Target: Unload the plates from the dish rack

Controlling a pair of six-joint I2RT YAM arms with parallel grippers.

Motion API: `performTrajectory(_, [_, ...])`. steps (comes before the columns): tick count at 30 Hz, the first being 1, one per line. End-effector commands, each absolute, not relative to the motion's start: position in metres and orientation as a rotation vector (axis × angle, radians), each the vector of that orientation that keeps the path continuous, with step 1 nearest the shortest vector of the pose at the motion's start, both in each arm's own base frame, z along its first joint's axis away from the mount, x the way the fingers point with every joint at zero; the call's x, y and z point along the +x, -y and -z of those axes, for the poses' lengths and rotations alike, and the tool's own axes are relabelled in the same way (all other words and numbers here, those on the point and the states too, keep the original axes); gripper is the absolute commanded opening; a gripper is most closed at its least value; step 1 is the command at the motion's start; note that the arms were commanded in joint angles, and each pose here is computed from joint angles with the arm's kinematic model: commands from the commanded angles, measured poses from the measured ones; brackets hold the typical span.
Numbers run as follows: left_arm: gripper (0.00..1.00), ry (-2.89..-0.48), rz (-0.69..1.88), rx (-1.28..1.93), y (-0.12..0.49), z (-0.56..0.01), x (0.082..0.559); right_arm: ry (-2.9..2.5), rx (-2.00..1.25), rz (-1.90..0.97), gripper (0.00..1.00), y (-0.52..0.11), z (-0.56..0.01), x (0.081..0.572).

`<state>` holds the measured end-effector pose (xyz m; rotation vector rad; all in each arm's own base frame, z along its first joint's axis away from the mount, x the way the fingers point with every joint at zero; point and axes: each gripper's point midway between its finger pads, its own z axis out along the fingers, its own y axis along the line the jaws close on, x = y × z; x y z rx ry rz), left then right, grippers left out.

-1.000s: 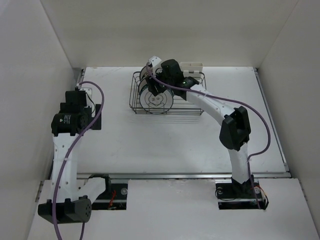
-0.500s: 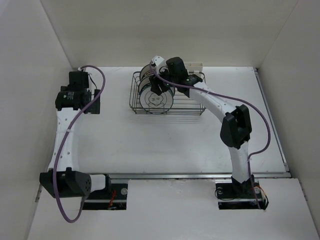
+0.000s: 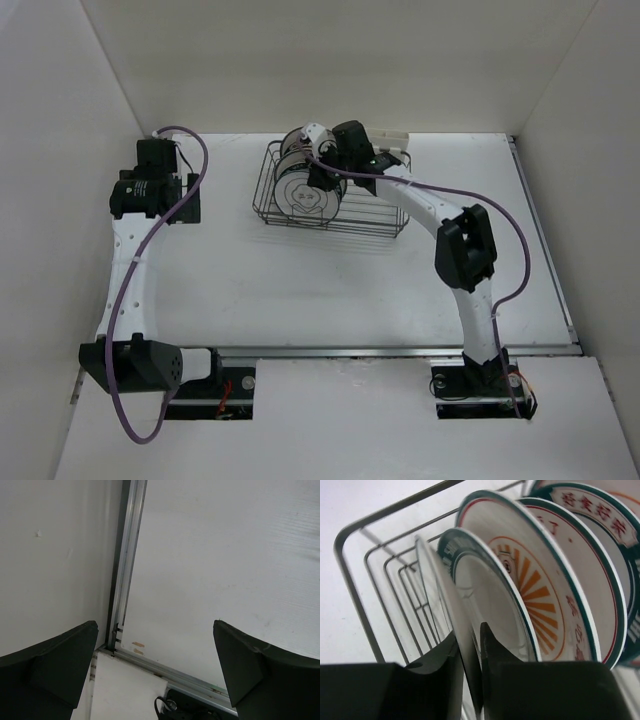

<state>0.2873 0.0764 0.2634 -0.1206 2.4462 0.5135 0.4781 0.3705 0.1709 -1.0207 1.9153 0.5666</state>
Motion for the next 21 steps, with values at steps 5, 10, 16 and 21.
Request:
performTrajectory(5, [1.00,-2.427,-0.488,-0.134,-0.075,-0.269,0.284,-1.846,-0.939,-0.456,0.00,-0.353,-0.224,0.476])
performTrajectory(10, [1.00,-2.424,-0.437,-0.118,-0.068,-0.270,0.284,-1.717,-0.932,-0.362,0.00,-0.338,-0.273,0.475])
performTrajectory(16, [1.00,-2.443,-0.340,-0.058,-0.053,-0.258,0.289,-1.603,-0.926,-0.298,0.00,-0.326,-0.319,0.470])
performTrajectory(21, [1.00,-2.515,-0.104,0.119,-0.011,-0.242,0.320,-1.559,-0.783,-0.367,0.00,-0.313,-0.364,0.454])
